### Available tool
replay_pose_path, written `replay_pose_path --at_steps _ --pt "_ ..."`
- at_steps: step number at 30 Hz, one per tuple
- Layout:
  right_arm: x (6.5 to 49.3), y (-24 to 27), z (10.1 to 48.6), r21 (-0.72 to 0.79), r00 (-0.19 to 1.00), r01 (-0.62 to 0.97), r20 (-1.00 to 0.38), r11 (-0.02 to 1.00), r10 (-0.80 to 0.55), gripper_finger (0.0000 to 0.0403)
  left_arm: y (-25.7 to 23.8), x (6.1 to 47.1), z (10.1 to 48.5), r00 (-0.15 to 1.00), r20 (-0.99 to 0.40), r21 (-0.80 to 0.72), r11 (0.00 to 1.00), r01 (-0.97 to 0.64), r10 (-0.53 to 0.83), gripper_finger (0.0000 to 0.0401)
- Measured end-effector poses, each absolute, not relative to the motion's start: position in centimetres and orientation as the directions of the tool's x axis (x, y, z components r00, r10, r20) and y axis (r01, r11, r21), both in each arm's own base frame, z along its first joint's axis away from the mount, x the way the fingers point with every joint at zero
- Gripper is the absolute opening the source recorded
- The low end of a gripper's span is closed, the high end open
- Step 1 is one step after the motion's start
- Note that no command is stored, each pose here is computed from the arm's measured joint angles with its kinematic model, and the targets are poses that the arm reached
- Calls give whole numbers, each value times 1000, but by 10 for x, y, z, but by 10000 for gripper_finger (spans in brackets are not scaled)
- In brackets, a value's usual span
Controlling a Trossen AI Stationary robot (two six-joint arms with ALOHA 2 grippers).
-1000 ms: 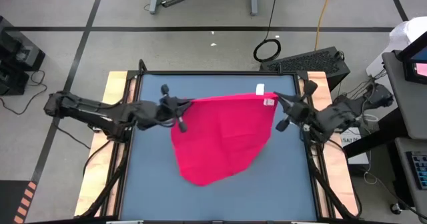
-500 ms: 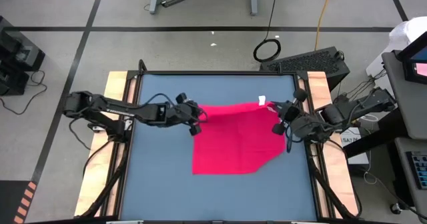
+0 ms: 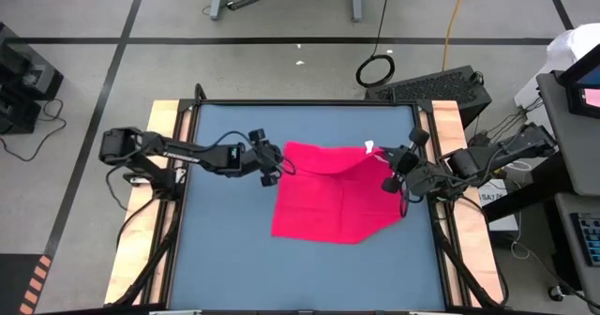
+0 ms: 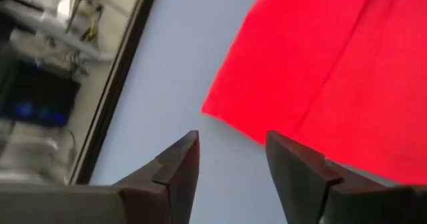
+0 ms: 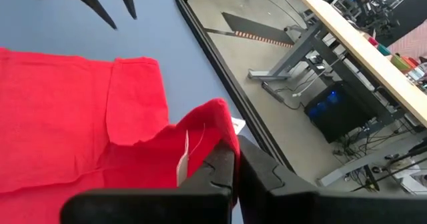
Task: Roll towel
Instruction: Fold the red towel
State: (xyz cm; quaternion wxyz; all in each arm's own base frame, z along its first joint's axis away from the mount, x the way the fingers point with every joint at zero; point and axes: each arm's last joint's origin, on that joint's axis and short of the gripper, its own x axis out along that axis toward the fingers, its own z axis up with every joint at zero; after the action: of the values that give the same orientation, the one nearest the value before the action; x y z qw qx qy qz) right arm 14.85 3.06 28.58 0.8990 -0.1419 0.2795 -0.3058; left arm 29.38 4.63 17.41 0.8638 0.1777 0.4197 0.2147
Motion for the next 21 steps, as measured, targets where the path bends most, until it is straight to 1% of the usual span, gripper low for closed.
replay_pose_path --at_steps 3,6,9,13,18,21 --pt "149 31 285 -417 663 458 -428 785 -614 0 59 298 154 509 -686 486 848 -212 520 174" --pt "149 32 285 -398 673 439 -448 805 -588 0 65 300 137 495 -747 437 889 -135 443 173" --pt "149 32 284 -377 680 432 -462 820 -570 0 65 302 126 488 -773 429 901 -70 406 173" --pt "149 32 284 -376 680 432 -462 820 -570 0 65 304 123 503 -774 431 902 -26 385 173" --pt "149 32 284 -375 680 433 -462 820 -570 0 68 306 125 530 -755 449 894 -13 387 173" --pt "149 32 284 -363 680 441 -462 821 -570 0 71 306 123 529 -759 459 888 21 380 172"
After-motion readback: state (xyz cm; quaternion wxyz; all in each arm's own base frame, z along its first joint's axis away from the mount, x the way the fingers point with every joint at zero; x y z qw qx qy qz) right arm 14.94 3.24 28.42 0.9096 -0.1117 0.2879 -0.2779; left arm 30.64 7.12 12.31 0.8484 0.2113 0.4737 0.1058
